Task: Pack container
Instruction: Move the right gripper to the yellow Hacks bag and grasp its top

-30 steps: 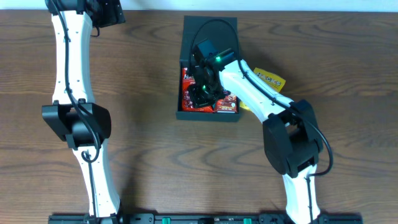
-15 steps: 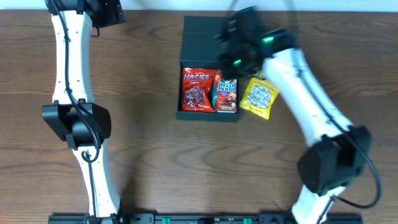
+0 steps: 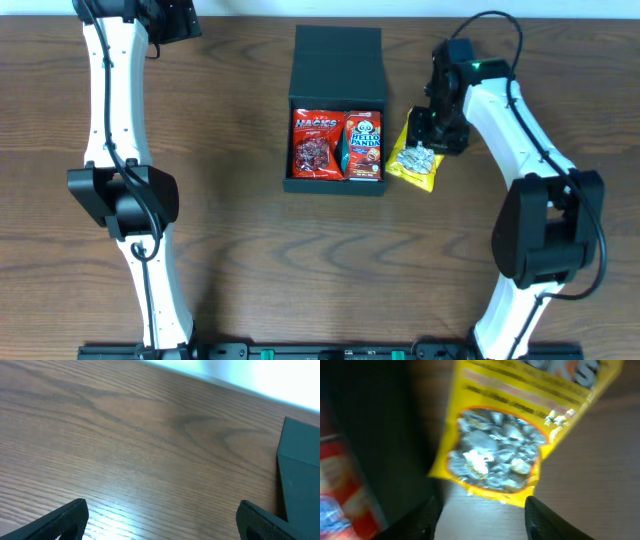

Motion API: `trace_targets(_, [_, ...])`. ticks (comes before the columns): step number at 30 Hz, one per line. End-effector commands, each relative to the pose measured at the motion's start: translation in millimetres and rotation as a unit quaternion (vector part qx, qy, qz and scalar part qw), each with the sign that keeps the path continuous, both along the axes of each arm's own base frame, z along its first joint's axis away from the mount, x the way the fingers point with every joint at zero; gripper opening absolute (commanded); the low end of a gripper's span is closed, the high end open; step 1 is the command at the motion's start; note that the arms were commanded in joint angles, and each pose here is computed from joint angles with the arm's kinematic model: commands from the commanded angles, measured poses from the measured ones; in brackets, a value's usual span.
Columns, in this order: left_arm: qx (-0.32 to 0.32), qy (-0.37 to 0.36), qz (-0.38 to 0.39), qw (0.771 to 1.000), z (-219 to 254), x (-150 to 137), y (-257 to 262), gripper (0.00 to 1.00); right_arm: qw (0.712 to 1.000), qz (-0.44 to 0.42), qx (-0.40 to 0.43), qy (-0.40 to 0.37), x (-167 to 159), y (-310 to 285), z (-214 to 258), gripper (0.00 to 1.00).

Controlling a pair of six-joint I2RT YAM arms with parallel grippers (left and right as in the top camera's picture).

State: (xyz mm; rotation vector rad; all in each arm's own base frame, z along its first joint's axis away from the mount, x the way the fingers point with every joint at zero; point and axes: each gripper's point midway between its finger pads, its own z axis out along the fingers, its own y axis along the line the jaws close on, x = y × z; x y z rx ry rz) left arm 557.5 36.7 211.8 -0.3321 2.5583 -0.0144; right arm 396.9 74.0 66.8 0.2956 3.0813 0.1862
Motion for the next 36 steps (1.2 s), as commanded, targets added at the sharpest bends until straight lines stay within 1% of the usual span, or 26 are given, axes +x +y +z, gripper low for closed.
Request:
trace_targets(1, [-0.001,-0.01,-0.004,1.0,7,1,0,0.96,0.999,-0.036,-0.03,0.003,2,-15,-12,0.56])
trace_targets(5, [-0.001,-0.007,-0.004,1.0,7,0,0,0.95,0.998,-0.061,-0.014,-0.004,7,-32,-19,0.51])
trace_targets(10, [-0.001,-0.007,-0.004,1.0,7,0,0,0.96,0.996,-0.081,0.042,-0.019,14,-44,-32,0.5])
trace_targets(13, [-0.001,-0.008,-0.004,1.0,7,1,0,0.96,0.992,-0.095,0.067,-0.04,23,-52,-36,0.5])
trace_targets(16, [-0.001,-0.008,-0.004,1.0,7,1,0,0.96,0.987,-0.106,0.097,-0.067,36,-57,-36,0.55])
trace_targets(21, [-0.001,-0.008,-0.004,1.0,7,1,0,0.95,0.979,-0.111,0.15,-0.083,50,-56,-41,0.55])
trace_targets(26, [-0.001,-0.008,-0.004,1.0,7,0,0,0.95,0.979,-0.118,0.151,-0.065,48,-58,-62,0.53])
trace_targets(36, [0.0,-0.01,-0.004,1.0,7,1,0,0.95,0.973,-0.152,0.153,-0.079,55,-82,-62,0.52])
